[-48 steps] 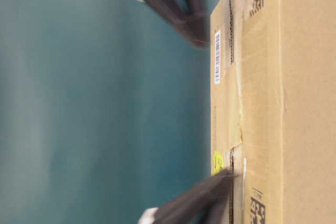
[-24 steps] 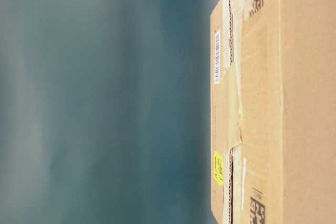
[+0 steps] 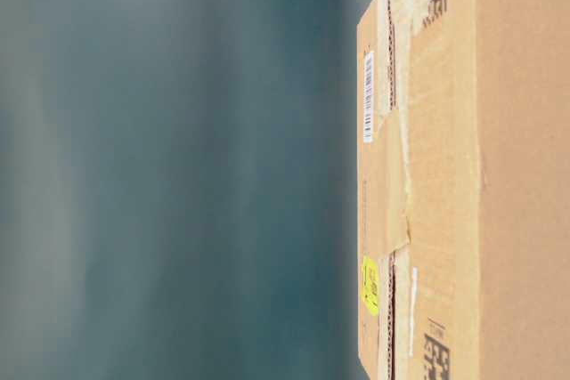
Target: Apply tape along the seams of the closed cardboard box to seal it securely.
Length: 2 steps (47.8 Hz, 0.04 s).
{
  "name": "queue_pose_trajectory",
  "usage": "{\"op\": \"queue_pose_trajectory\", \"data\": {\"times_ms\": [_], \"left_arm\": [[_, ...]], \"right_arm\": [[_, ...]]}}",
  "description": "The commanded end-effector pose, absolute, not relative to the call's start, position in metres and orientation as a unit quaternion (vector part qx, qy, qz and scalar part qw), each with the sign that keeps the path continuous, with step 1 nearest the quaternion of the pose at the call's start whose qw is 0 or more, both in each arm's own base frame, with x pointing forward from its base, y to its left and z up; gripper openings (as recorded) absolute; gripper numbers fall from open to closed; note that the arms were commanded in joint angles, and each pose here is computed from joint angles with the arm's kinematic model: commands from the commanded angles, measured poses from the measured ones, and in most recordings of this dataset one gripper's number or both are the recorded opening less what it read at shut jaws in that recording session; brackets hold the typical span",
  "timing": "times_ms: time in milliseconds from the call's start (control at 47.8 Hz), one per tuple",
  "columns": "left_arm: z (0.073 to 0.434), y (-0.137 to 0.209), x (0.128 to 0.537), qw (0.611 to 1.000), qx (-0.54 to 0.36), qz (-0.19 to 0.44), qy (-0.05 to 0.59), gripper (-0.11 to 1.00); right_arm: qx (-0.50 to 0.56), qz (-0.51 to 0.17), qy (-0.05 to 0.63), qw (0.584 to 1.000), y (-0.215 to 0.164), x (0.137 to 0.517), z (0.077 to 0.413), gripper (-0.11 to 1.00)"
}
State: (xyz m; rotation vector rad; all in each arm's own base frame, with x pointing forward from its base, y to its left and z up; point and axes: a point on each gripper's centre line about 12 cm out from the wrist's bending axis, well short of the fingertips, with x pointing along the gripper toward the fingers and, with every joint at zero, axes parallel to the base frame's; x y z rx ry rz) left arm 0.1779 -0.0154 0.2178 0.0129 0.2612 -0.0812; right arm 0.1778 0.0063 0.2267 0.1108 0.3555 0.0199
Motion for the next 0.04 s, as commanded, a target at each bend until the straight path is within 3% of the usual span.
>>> {"op": "queue_pose_trajectory", "data": {"times_ms": [0,21], "left_arm": [[0.2155,-0.0152,0.1770,0.990,0.006,-0.041,0.137,0.00],[0.2141,-0.0153,0.1766,0.989,0.007,-0.041,0.139,0.00]], "right_arm": [[0.056,0.008,0.177,0.983,0.0059,0.1782,0.2233,0.00],[0.056,0.008,0.179,0.982,0.0058,0.1779,0.2216,0.00]]}}
